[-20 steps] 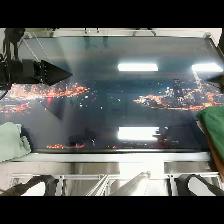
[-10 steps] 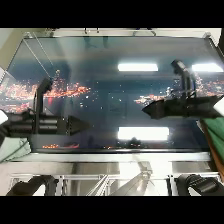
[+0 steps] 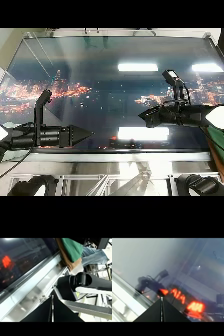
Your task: Fold the shirts.
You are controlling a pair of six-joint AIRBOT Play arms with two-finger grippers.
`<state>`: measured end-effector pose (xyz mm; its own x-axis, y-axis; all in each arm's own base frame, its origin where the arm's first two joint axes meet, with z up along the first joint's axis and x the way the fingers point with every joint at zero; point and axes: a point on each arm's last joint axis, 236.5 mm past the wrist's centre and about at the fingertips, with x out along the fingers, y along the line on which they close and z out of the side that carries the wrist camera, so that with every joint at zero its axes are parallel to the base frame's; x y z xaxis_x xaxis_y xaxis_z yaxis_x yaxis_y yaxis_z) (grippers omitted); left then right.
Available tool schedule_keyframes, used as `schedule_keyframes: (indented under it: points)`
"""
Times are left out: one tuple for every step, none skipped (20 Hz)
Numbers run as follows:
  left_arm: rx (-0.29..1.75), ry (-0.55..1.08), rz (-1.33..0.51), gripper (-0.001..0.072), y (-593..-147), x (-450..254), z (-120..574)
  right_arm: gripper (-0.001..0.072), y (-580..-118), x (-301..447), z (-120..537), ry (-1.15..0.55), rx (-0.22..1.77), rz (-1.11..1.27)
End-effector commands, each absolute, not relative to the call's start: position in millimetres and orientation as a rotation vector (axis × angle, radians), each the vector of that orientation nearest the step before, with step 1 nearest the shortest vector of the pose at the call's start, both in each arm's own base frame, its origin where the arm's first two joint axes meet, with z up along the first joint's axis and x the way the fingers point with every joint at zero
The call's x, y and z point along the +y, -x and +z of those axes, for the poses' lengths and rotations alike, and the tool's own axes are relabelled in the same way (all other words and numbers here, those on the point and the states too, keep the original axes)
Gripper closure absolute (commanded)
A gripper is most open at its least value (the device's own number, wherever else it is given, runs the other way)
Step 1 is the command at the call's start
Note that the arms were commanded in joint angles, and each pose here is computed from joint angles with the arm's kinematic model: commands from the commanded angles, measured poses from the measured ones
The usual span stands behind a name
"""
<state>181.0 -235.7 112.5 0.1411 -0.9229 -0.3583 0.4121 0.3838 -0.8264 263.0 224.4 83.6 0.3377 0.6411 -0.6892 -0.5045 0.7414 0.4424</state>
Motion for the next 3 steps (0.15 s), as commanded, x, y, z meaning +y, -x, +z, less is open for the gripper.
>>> schedule_keyframes:
  points:
    - [0.983, 0.632, -1.051, 0.0692, -183.5, -235.0, 113.5, 0.0681, -261.9, 224.6, 82.7, -0.153, 0.973, 0.753]
    - [0.979, 0.633, -1.045, 0.0692, -185.1, -234.7, 113.5, 0.0681, -261.9, 224.6, 82.7, -0.153, 0.973, 0.753]
    - [0.978, 0.633, -1.045, 0.0692, -185.1, -234.7, 113.5, 0.0681, -261.9, 224.6, 82.7, -0.153, 0.973, 0.753]
